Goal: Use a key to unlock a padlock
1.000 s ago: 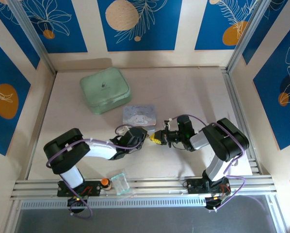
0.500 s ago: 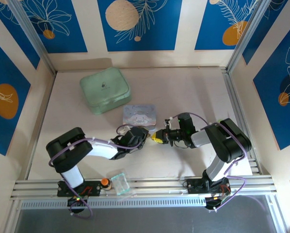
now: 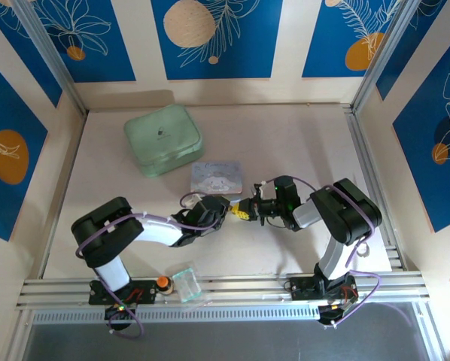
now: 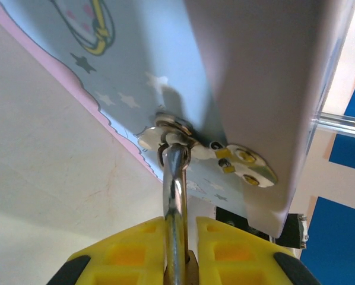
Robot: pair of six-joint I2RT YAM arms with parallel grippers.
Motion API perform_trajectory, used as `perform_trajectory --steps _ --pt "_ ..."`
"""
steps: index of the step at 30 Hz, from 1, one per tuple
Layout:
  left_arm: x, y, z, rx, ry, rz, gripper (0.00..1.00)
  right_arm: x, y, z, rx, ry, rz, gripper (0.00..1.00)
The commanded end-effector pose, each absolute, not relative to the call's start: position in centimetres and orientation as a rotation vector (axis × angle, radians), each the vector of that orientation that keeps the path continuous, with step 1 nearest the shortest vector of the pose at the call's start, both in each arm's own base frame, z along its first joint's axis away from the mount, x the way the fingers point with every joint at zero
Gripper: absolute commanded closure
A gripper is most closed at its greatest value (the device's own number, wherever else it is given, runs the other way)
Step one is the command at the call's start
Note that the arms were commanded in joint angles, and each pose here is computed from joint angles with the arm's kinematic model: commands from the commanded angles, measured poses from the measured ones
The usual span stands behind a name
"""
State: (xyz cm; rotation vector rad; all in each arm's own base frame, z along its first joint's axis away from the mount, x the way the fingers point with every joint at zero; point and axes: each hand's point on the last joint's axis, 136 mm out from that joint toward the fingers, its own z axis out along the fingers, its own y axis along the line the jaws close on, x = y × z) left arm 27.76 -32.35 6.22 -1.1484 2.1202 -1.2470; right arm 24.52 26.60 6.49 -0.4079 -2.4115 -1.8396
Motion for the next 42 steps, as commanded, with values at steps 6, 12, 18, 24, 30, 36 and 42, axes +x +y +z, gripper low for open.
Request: perform_trajectory --steps 6,12,18,24,30,36,42 --pt "26.2 -36.4 9.1 -1.046 2.154 -1.507 1.0 26.2 27.0 7.1 -0.38 -2.454 -1.897 1.0" --pt "26.2 -34.9 8.0 -1.072 2.163 -1.408 1.0 25.3 25.5 6.9 -0.384 -2.565 -1.836 0.58" --pt "26.2 -34.2 7.0 -1.101 2.176 -1.355 1.0 24.2 24.3 6.8 -0.358 -2.695 -1.72 0.78" --pt "26.3 -34.4 7.2 -1.096 2.169 -1.368 1.0 23.4 24.8 6.1 -0.335 -2.689 -1.662 1.0" --pt "26.1 -34.2 6.9 -1.091 2.178 -1.365 1.0 23.6 25.3 6.0 -0.335 -2.698 -1.676 1.0" --pt "25.3 -33.4 5.5 -1.0 2.321 -1.185 1.0 23.3 22.2 5.7 -0.142 -3.09 -1.352 0.56" --pt "25.0 -32.7 4.2 -0.977 2.374 -1.122 1.0 23.7 20.5 6.7 0.206 -3.363 -1.17 0.41"
